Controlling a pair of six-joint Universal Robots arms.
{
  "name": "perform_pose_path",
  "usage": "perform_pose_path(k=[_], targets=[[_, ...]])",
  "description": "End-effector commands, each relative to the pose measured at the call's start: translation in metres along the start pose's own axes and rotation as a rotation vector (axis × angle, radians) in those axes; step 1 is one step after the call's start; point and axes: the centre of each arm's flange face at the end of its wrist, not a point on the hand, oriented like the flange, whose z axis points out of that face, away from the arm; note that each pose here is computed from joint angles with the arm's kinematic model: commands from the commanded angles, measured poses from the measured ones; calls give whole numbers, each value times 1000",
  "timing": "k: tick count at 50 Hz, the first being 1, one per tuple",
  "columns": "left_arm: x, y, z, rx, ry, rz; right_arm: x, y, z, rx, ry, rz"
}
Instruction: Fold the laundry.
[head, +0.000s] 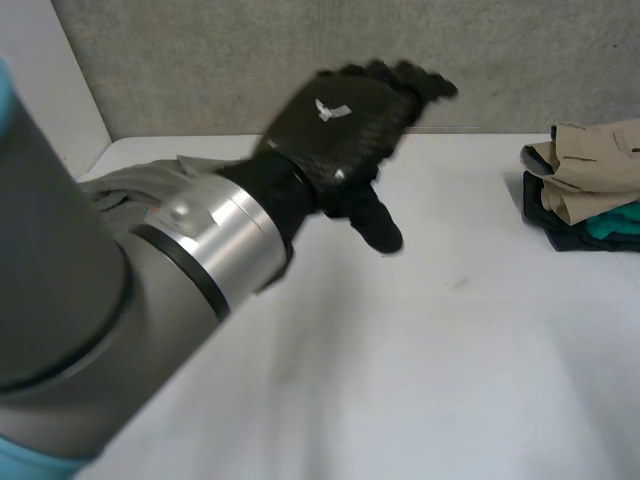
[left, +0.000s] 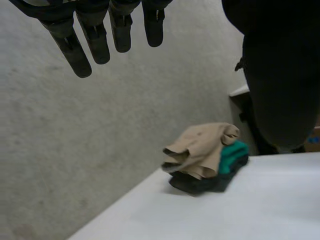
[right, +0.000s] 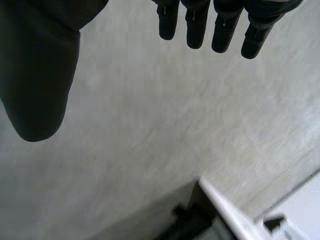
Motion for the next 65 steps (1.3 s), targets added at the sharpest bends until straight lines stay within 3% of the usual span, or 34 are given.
perform_pose_path(k=[1, 7, 9, 15, 21, 29, 35, 38, 42, 47, 51, 58, 61, 65], targets=[[-85, -9, 5, 42, -268, 37, -42, -71, -69, 332, -269, 231], [-183, 15, 4, 4, -547, 82, -105, -82, -149, 452, -609, 275], [-223, 43, 9, -38, -622, 112, -121, -79, -170, 434, -684, 288], [-295, 106, 20, -146, -717, 284, -163, -59, -229, 303, -884, 244], [-354, 182, 29, -284, -747, 456, -184, -26, -250, 168, -977, 130], [-378, 233, 56, -244, -647, 495, -190, -9, -254, 139, -998, 44], [-385, 235, 63, -211, -656, 510, -190, -6, -255, 126, -999, 43], [-376, 223, 68, -194, -661, 507, -189, -6, -256, 125, -997, 42], [-341, 181, 77, -149, -627, 464, -186, -9, -252, 126, -963, 38], [-278, 124, 70, -56, -549, 289, -179, -11, -244, 100, -873, 24], [-197, 82, 60, 21, -395, 127, -174, -14, -240, 92, -821, 16], [-79, 104, 36, -74, -71, 56, -172, -16, -241, 94, -813, 15], [-55, 118, 29, -115, 0, 80, -172, -16, -240, 93, -810, 15], [-39, 151, 21, -216, 54, 192, -173, -16, -242, 90, -819, 15]])
